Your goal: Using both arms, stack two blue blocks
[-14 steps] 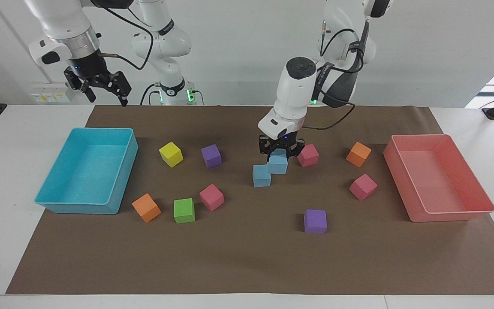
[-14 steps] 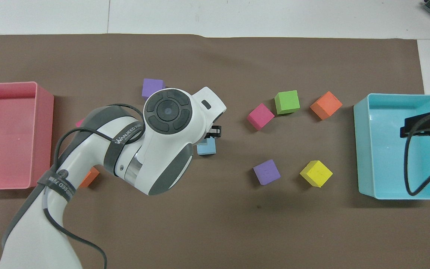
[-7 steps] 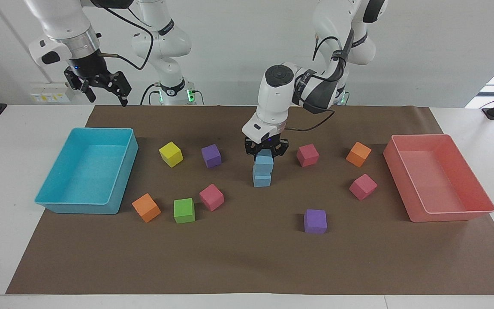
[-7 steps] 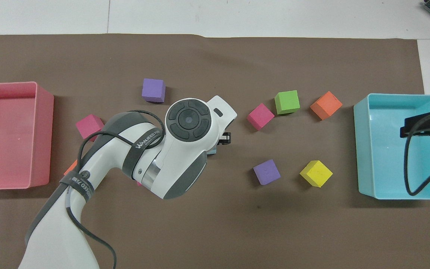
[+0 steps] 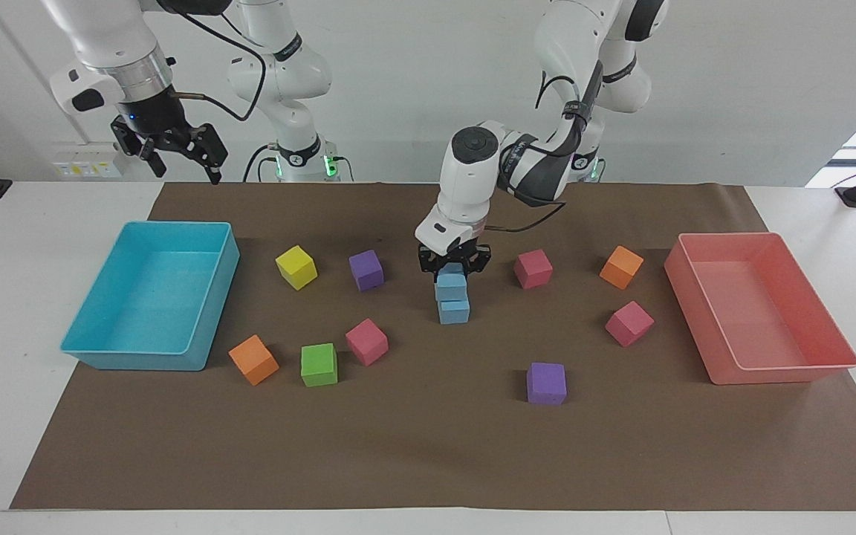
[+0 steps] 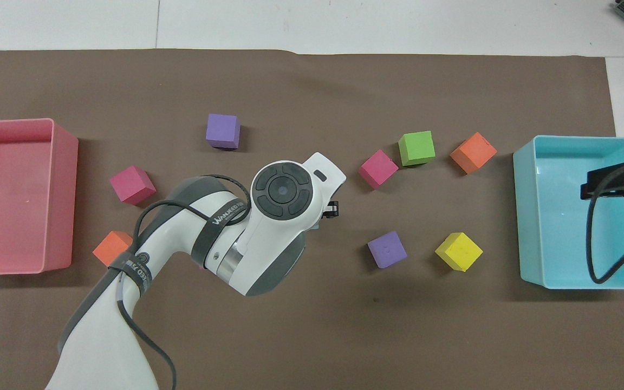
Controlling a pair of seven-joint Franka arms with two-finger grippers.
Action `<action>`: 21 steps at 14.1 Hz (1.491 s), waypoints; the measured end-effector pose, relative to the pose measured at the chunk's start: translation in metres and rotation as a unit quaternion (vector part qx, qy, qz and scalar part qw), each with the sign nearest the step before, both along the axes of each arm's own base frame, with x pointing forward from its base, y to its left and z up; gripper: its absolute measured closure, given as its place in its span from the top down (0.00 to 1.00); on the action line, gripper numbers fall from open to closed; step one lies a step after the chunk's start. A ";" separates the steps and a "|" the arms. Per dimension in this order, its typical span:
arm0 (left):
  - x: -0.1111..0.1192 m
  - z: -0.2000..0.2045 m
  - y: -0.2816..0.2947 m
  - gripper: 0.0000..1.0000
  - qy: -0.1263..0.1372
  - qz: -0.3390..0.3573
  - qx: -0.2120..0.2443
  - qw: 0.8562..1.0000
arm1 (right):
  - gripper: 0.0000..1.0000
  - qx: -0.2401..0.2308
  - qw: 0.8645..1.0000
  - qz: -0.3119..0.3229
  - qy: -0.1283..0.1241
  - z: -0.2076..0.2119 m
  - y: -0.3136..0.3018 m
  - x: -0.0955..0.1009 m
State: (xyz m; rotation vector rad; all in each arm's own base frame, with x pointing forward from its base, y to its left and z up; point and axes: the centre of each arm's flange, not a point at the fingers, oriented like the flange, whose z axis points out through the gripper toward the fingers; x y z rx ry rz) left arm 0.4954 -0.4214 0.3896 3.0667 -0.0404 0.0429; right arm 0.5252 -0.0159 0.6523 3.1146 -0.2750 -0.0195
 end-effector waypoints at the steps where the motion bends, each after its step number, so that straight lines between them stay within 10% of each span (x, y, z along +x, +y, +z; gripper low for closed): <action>1: 0.000 -0.002 0.001 0.58 0.001 0.001 0.001 1.000 | 1.00 0.000 1.000 0.000 0.000 0.000 0.000 0.000; 21: 0.007 -0.004 0.008 0.58 -0.009 0.008 -0.005 1.000 | 1.00 0.000 1.000 0.000 0.000 0.000 0.000 0.000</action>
